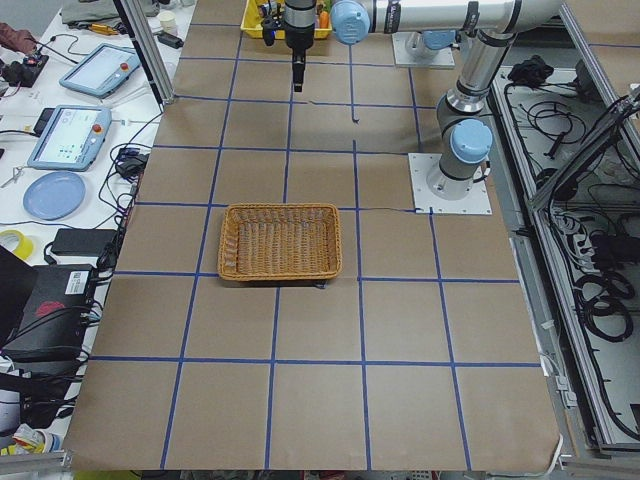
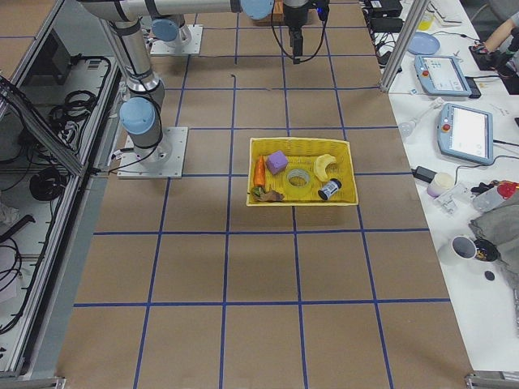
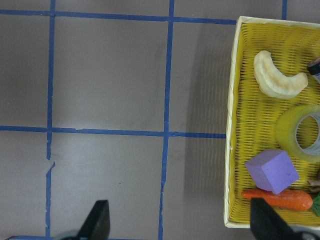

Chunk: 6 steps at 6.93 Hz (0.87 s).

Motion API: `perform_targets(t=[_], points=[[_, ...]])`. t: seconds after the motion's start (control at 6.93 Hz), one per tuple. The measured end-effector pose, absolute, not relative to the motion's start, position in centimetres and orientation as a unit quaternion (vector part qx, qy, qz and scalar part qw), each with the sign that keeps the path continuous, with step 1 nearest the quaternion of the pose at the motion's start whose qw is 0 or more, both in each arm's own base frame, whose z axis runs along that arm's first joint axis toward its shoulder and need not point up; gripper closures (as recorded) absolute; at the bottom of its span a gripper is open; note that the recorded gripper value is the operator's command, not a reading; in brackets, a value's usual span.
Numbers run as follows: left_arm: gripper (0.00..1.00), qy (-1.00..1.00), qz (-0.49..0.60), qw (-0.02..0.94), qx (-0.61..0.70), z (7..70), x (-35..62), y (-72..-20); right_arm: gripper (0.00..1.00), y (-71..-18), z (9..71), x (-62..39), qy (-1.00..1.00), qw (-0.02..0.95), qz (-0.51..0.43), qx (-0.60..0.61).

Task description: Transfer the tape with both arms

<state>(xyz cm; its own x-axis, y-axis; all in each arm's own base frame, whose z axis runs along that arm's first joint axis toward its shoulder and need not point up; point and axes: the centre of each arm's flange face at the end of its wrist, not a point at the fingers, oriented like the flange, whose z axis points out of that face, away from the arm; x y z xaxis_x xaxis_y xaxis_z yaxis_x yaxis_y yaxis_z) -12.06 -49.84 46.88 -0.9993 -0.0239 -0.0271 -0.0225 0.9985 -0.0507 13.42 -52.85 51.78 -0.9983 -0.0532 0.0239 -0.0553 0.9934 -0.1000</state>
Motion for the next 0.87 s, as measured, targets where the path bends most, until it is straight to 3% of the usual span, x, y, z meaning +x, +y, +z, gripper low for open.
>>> perform_targets(t=[0.87], points=[[0.00, 1.000, -0.024, 0.014, -0.011, 46.73, -12.15, -49.88, 0.00, -52.78, 51.39, 13.44, -0.999, 0.009, 0.046, 0.027]])
